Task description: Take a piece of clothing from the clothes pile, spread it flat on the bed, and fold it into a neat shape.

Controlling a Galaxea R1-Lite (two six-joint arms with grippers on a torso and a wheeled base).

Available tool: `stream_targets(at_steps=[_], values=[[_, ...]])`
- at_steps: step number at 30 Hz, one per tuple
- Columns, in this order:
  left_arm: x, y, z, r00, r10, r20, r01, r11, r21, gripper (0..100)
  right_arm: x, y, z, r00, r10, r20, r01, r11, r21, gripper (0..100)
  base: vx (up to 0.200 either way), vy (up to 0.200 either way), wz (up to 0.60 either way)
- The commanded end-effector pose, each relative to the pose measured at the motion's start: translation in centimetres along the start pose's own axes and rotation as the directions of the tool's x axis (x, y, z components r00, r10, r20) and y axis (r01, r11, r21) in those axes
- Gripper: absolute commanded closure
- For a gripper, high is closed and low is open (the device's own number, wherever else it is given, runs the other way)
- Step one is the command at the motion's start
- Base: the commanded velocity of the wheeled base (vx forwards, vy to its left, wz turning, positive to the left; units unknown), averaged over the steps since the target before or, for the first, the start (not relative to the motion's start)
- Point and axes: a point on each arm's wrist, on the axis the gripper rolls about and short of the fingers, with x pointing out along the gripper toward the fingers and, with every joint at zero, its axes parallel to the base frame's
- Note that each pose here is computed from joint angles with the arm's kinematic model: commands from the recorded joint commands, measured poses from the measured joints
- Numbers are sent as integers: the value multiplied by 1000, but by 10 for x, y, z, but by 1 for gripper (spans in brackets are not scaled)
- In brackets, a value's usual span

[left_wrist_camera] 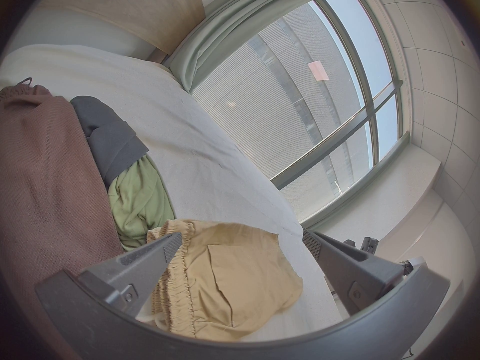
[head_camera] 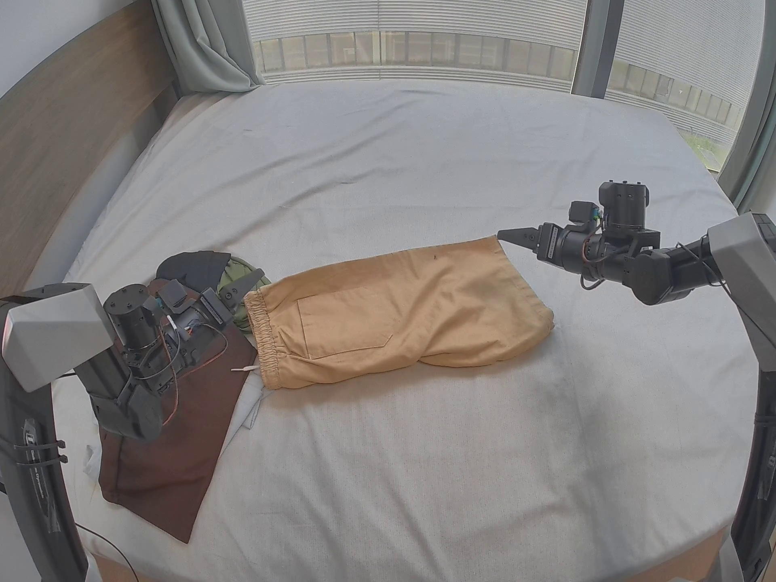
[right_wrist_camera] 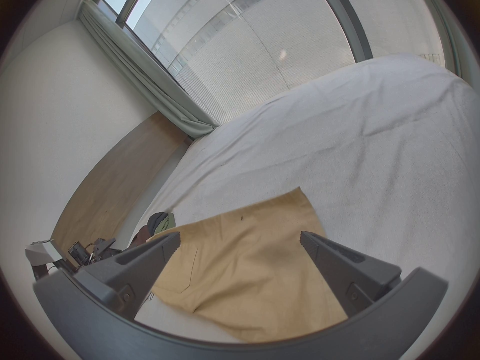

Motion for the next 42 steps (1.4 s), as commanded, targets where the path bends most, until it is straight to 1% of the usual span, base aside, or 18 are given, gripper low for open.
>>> stream_targets(at_steps=[1,2,4,5,7,10,12,14,15,17,19,21,22,23,28,33,40,42], values=[[-17,-18,5,997,-53,-52,53,999,8,0,-37,13,-5,1000,6,-4,-6,1000,14,0,0,0,0],[-25,-25,6,991,-94,-97,95,996,2,0,-46,11,-18,1000,2,-22,-1,1000,24,0,0,0,0],[-31,-29,6,985,-117,-123,118,993,1,0,-51,9,-28,999,6,-35,-4,999,32,0,0,0,0],[-39,-34,9,977,-150,-154,153,988,8,0,-58,7,-42,998,29,-57,-26,998,55,0,0,0,0],[-47,-42,14,968,-184,-169,191,981,28,0,-65,6,-58,996,58,-62,-52,995,88,0,0,0,0],[-57,-48,14,963,-194,-187,208,977,54,0,-70,2,-75,997,73,-37,-68,990,122,0,0,0,0],[-59,-48,11,962,-192,-196,209,975,72,0,-73,2,-80,996,85,-14,-82,989,123,0,0,0,0],[-59,-47,8,962,-183,-203,212,968,132,0,-74,-2,-91,995,96,7,-96,987,128,0,0,0,0],[-59,-47,8,962,-183,-203,213,967,137,0,-74,-2,-92,995,96,7,-96,987,129,0,0,0,0],[-58,-43,4,962,-172,-211,217,952,215,0,-71,-6,-102,995,99,20,-101,984,150,0,0,0,0],[-59,-36,-4,959,-156,-238,218,941,259,0,-66,-10,-105,995,91,36,-95,984,153,0,0,0,0],[-61,-33,-7,957,-147,-251,226,919,322,0,-63,-12,-110,996,79,33,-84,984,158,0,0,0,0],[-61,-33,-7,957,-147,-251,226,919,322,0,-63,-12,-110,996,79,33,-84,984,158,0,0,0,0],[-61,-32,-8,955,-147,-257,234,908,348,0,-62,-11,-113,997,78,24,-80,984,162,0,0,0,0],[-62,-30,-10,957,-136,-257,227,901,369,0,-57,-9,-123,997,76,-4,-74,982,172,0,0,0,0],[-67,-28,-14,953,-127,-276,245,859,449,0,-49,-9,-133,998,63,-21,-59,983,176,0,0,0,0],[-65,-25,-19,950,-122,-288,249,854,457,0,-42,-11,-138,997,64,-32,-57,980,189,0,0,0,0],[-65,-25,-19,950,-121,-289,248,854,457,0,-39,-14,-141,997,59,-39,-50,976,210,0,0,0,0]])
